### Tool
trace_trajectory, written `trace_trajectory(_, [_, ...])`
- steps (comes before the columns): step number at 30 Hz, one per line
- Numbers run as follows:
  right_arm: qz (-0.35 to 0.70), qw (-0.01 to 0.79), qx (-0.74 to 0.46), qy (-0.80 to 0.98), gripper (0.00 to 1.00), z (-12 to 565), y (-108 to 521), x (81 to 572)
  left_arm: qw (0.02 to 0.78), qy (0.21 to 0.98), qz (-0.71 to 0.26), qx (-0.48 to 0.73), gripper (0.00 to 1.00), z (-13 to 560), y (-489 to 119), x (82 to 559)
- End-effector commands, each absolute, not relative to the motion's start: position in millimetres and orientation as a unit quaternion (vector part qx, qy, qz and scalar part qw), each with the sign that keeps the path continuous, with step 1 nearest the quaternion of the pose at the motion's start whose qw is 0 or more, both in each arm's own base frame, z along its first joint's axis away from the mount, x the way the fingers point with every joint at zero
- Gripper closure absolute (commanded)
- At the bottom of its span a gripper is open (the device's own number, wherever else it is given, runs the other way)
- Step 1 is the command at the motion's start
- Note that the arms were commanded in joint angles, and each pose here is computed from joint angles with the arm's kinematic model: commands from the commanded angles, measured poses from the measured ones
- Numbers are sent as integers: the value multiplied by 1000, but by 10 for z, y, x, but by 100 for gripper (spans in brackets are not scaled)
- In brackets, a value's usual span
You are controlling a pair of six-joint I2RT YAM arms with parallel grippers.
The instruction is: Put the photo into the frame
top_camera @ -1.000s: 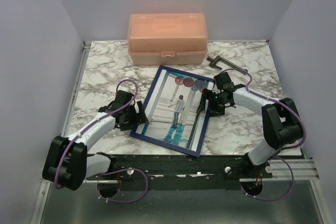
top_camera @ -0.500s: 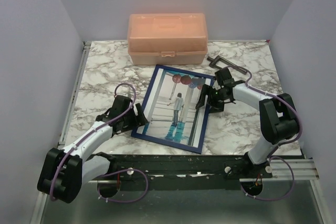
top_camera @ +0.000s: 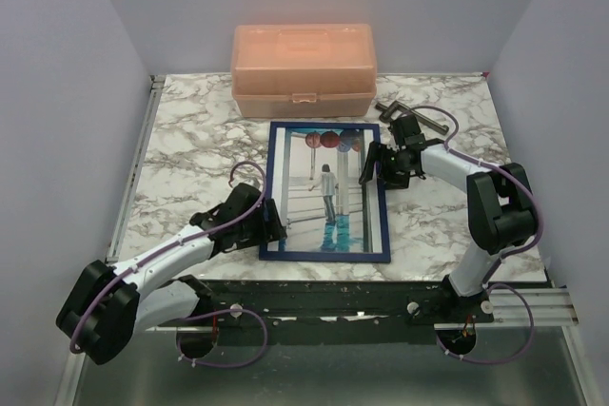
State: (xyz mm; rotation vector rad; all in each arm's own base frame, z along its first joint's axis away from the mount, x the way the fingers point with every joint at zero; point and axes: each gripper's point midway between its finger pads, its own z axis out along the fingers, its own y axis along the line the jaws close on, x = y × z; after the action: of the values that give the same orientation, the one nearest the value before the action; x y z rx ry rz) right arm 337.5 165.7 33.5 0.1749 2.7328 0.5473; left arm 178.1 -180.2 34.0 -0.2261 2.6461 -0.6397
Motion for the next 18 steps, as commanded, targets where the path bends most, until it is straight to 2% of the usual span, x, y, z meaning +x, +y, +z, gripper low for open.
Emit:
trace_trajectory(1, [276, 99, 44, 955, 18, 364, 2093, 3040, 109, 947, -287, -96, 23, 243, -2077, 1372])
trace_trajectory(9, [257, 104, 48, 960, 18, 331, 2012, 2995, 123, 956, -250, -92, 13, 240, -1988, 1446])
trace_trajectory(14, [229, 131, 48, 963, 8, 418, 1891, 3022, 167, 955, -228, -94, 7, 410, -1884, 1591])
trace_trajectory(18, [229, 171, 47, 957, 0, 653, 1838, 3028, 219, 939, -245, -97, 5, 679, -1806, 1766])
